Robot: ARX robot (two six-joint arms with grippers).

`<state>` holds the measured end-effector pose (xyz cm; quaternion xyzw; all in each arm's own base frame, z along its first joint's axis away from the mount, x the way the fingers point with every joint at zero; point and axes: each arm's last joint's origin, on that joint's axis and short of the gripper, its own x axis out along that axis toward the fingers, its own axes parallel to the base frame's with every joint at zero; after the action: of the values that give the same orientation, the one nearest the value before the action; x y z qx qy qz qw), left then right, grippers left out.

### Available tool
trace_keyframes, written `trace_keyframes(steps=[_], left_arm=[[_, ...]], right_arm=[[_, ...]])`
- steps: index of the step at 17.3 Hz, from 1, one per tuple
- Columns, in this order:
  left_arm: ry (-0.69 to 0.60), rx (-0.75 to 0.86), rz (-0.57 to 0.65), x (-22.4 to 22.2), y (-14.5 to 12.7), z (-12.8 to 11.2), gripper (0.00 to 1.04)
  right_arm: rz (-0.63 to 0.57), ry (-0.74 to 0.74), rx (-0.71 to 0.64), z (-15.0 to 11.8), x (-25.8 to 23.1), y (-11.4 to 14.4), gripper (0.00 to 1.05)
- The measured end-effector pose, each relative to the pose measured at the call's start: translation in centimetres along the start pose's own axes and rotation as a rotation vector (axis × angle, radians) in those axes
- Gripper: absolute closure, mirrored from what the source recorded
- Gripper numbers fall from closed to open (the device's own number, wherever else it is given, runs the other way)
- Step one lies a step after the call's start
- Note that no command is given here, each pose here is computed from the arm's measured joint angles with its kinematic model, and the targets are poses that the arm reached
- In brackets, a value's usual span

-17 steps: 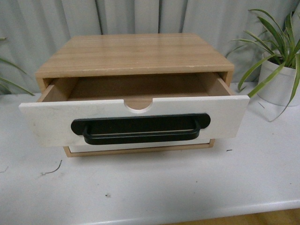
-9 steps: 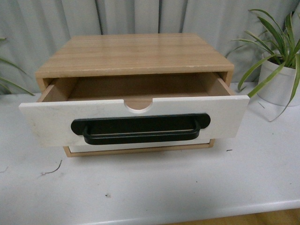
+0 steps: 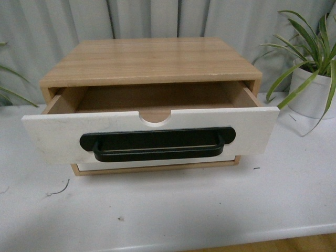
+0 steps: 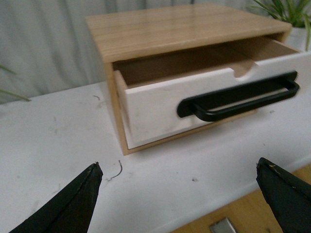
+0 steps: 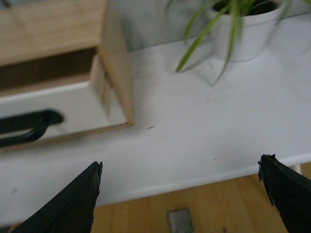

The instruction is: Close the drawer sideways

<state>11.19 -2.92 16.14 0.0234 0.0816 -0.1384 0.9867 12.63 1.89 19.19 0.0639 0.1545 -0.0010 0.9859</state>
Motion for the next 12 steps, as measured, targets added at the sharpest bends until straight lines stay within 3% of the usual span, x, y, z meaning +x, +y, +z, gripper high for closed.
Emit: trace_keyframes(steps=[7,12], left_arm=[[0.234,0.425,-0.365,3.9,-2.0,0.1,0.07],[0.279,0.696,-0.443,8.4,-2.3,1.6,0.07]], right_arm=[[0.344,0.236,-0.413,1.2,3.7,3.2,0.06],[0.518,0.287,-0.716,2.1,8.0,6.6,0.06]])
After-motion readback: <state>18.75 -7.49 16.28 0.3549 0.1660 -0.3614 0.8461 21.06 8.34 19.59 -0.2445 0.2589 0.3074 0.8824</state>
